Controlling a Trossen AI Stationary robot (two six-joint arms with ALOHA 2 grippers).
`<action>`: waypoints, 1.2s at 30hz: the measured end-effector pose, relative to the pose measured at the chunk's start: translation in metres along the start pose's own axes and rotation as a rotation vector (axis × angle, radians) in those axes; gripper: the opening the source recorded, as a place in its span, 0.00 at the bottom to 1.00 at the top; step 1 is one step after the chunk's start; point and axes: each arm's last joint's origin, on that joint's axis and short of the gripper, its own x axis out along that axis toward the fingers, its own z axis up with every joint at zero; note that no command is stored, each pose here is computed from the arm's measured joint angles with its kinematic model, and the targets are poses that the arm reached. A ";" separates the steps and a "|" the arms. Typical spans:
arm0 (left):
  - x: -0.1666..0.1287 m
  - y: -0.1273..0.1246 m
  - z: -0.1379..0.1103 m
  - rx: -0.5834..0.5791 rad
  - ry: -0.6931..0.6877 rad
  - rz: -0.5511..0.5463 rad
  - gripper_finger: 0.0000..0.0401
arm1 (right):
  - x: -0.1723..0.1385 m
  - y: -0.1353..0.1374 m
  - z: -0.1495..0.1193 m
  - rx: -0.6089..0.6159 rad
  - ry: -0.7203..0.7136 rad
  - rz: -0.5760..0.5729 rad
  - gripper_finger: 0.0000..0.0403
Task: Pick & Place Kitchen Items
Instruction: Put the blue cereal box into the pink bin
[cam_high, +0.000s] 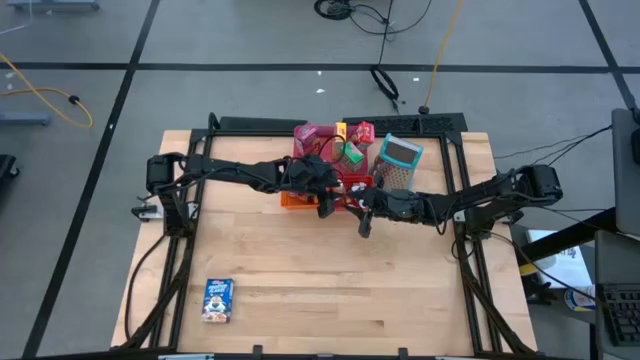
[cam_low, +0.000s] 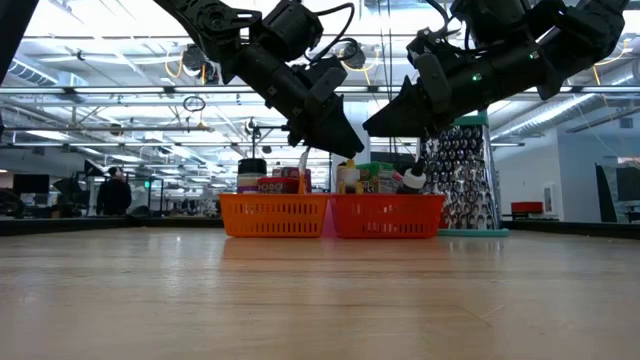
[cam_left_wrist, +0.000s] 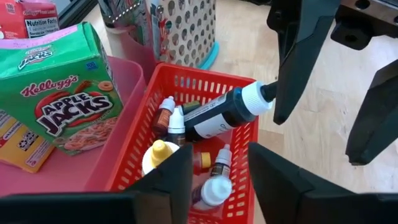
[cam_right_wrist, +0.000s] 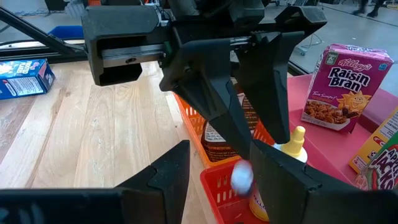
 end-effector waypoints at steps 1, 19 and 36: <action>0.000 0.000 0.000 0.000 0.000 0.000 0.40 | 0.000 0.000 0.000 0.000 0.000 0.000 0.40; -0.042 -0.029 0.003 0.045 0.125 -0.031 0.47 | 0.000 0.000 0.000 -0.001 0.004 0.000 0.40; -0.095 -0.143 -0.050 0.010 0.419 0.109 0.46 | 0.000 0.000 -0.002 -0.009 0.015 -0.002 0.40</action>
